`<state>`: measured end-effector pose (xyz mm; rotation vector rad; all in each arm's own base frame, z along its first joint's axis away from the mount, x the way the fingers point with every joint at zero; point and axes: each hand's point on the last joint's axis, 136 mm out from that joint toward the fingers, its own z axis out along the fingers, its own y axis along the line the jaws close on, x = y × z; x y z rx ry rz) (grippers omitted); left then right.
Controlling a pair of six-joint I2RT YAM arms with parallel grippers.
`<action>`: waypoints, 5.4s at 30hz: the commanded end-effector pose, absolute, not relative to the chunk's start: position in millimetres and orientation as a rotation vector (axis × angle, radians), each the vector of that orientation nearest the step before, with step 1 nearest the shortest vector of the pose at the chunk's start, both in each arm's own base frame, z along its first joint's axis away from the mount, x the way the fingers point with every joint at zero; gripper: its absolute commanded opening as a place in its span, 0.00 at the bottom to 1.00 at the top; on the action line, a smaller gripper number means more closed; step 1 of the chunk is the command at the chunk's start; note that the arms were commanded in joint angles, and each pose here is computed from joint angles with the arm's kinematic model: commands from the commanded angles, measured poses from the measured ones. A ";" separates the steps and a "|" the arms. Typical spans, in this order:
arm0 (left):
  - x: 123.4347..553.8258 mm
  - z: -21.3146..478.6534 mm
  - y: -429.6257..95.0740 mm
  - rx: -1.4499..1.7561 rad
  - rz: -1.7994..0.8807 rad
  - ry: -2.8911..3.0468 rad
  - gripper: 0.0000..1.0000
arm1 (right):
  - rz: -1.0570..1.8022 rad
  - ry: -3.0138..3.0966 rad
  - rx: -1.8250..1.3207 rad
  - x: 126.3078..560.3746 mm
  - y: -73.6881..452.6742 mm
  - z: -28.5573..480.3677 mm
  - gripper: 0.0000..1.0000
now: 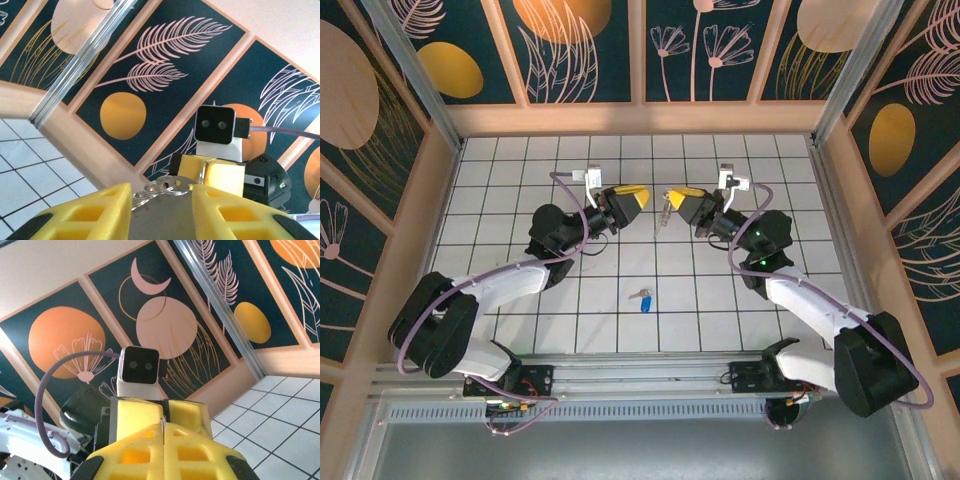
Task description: Put the keys on the keyring
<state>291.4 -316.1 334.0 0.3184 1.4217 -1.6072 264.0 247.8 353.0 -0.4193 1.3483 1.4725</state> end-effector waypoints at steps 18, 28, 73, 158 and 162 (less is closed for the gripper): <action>285.9 350.9 -332.7 0.371 -1.675 1.332 0.34 | 1.537 1.295 -0.430 262.5 265.2 363.9 0.00; 283.8 348.1 -334.8 0.382 -1.679 1.338 0.24 | 1.531 1.309 -0.425 265.9 267.0 359.9 0.00; 270.6 367.2 -363.2 0.736 -1.563 1.377 0.00 | 1.434 1.443 -0.603 256.0 233.1 342.2 0.34; 286.4 347.3 -318.6 0.290 -1.582 1.387 0.45 | 1.480 1.301 -0.348 262.7 224.1 366.2 0.00; 285.1 348.2 -322.1 0.286 -1.647 1.355 0.40 | 1.492 1.293 -0.294 264.1 226.0 366.9 0.00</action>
